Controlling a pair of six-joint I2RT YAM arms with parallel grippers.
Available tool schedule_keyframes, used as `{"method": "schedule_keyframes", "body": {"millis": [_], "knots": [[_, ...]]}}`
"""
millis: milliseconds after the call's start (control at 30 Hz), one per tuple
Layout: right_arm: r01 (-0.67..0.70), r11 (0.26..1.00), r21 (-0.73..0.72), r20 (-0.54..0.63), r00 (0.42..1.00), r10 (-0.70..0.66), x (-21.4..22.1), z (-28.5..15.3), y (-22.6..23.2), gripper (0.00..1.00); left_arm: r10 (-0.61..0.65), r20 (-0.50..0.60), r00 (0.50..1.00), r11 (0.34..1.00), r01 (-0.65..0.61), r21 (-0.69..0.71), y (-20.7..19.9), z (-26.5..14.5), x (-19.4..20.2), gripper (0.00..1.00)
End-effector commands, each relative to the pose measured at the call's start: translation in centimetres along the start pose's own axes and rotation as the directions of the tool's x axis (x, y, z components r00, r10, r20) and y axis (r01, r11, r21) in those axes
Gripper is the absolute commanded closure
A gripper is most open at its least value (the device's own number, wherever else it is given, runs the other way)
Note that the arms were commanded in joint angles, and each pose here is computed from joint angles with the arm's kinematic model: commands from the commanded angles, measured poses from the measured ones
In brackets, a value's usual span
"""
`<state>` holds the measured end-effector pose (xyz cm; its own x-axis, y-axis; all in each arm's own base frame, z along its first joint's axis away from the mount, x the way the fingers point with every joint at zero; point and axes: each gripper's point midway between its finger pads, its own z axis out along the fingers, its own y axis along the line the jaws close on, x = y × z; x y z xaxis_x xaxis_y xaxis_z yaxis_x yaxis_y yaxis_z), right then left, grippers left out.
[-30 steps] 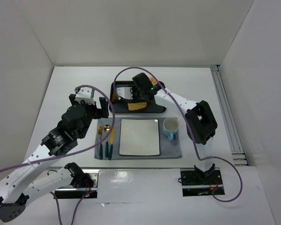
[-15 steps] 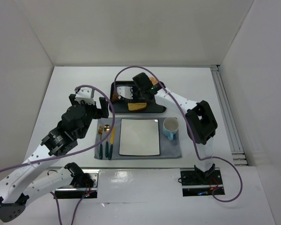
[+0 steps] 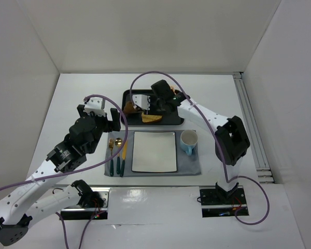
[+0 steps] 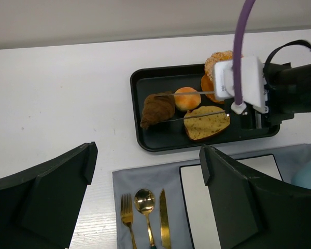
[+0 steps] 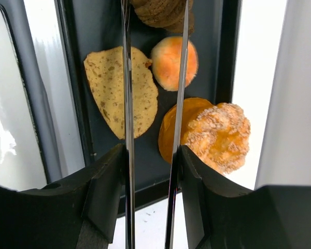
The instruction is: Place the bread
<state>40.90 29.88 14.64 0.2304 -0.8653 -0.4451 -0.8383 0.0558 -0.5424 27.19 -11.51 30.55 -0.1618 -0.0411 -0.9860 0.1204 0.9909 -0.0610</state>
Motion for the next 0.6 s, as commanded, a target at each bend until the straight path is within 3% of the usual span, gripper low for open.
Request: {"method": "schedule_keyframes", "body": {"millis": [0,267,400,567], "knots": [[-0.047,0.997,0.062,0.095,0.995,0.041,-2.8,-4.3,-1.9,1.0,-0.017,0.043,0.999,1.0,0.017,0.005,-0.2,0.3,-1.2,0.01],[-0.083,0.996,-0.017,0.205,0.975,0.085,-4.8,-10.2,0.4,1.0,-0.017,0.043,0.999,1.0,0.017,0.005,-0.2,0.3,-1.1,0.01],[-0.063,0.992,-0.111,0.241,0.966,0.088,-4.8,-13.6,3.6,1.0,-0.017,0.043,0.999,1.0,0.017,0.005,-0.2,0.3,-1.1,0.01],[-0.045,0.99,-0.137,0.236,0.969,0.077,-2.4,-17.9,6.7,1.0,-0.017,0.043,0.999,1.0,0.017,0.005,-0.2,0.3,-1.1,0.01]]}}
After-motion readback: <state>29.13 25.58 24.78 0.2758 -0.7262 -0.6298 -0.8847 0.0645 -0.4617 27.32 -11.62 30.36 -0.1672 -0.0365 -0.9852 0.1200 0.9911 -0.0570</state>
